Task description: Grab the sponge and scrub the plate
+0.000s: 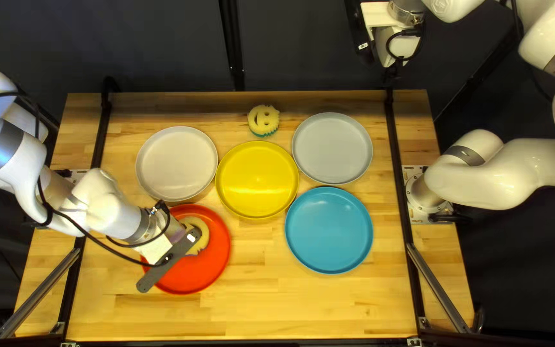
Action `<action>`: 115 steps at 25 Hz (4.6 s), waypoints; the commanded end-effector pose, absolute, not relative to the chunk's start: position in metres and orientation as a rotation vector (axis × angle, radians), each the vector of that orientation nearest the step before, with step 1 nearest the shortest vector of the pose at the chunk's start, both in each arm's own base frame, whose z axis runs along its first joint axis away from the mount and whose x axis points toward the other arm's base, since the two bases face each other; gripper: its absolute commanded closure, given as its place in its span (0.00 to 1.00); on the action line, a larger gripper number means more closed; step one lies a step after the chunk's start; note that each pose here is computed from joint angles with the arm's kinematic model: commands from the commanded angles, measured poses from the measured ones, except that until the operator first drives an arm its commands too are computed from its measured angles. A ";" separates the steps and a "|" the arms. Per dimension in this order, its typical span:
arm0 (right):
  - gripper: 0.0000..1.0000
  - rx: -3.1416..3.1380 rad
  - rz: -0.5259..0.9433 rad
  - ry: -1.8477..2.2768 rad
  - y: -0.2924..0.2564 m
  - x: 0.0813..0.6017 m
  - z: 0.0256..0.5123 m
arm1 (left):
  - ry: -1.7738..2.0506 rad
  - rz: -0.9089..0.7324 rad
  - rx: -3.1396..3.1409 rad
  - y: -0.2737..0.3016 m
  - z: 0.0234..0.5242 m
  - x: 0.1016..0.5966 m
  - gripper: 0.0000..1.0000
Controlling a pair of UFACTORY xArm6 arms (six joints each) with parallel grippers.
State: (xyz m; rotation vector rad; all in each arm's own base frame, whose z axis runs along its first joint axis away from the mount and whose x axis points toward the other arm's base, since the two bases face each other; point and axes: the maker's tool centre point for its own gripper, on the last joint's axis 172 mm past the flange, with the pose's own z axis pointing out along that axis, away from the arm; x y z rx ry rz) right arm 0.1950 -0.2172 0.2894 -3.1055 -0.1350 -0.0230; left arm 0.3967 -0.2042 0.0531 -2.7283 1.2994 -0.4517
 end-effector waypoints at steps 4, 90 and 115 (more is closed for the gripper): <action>0.00 -3.106 -0.023 -0.135 -0.217 0.195 0.289 | 1.342 -0.459 -2.685 -0.239 0.051 0.404 1.00; 0.00 -3.106 -0.023 -0.135 -0.217 0.195 0.289 | 1.265 -0.393 -2.769 -0.145 0.036 0.351 1.00; 0.00 -3.106 -0.023 -0.135 -0.217 0.195 0.289 | 1.342 -0.409 -2.705 -0.165 0.040 0.394 1.00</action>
